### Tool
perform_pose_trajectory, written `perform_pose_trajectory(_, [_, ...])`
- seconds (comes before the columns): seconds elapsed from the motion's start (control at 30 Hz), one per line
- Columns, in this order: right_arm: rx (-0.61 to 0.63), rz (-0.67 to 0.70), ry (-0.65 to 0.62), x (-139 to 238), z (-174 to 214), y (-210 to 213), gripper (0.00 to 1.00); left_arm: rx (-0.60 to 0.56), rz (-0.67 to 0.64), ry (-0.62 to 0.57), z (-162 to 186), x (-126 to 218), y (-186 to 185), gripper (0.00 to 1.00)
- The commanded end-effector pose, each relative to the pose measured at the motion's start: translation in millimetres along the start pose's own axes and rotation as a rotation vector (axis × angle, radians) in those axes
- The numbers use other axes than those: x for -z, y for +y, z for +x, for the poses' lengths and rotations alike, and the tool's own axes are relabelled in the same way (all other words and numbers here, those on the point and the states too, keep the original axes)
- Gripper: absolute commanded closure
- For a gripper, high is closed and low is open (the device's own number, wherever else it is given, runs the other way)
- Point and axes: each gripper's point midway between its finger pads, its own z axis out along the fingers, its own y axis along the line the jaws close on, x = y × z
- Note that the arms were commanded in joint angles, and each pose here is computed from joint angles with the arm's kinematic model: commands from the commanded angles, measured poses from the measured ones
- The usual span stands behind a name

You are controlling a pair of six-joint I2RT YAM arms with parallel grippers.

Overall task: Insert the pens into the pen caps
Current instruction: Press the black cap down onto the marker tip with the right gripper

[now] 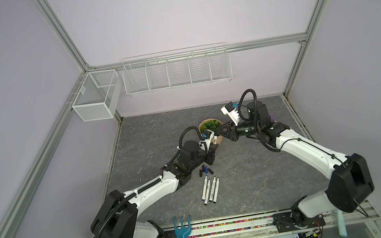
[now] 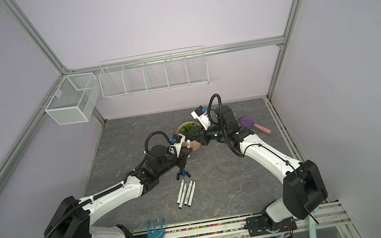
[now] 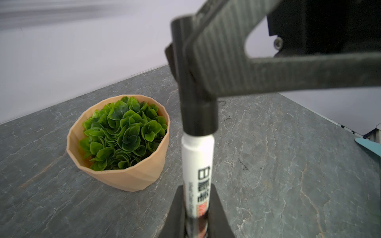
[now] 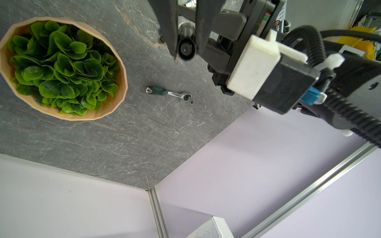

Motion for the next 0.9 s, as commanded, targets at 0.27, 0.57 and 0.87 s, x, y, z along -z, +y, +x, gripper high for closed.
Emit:
perform_pose_trajectory(0.27, [-0.099,-0.159,0.148,8.1,38.2,33.9,0.9,-0.007,-0.135,-0.204,-45.8,10.8,26.7,1.0])
perform_pose_trajectory(0.57, [-0.095,-0.137,0.124,7.3,29.3,31.1,0.82,-0.07,-0.087,-0.18,-37.1,5.2,9.2,1.0])
perform_pose_trajectory(0.87, [-0.075,-0.102,0.089,10.3,18.3,29.7,0.71,-0.071,-0.078,-0.186,-32.3,3.7,7.3,1.0])
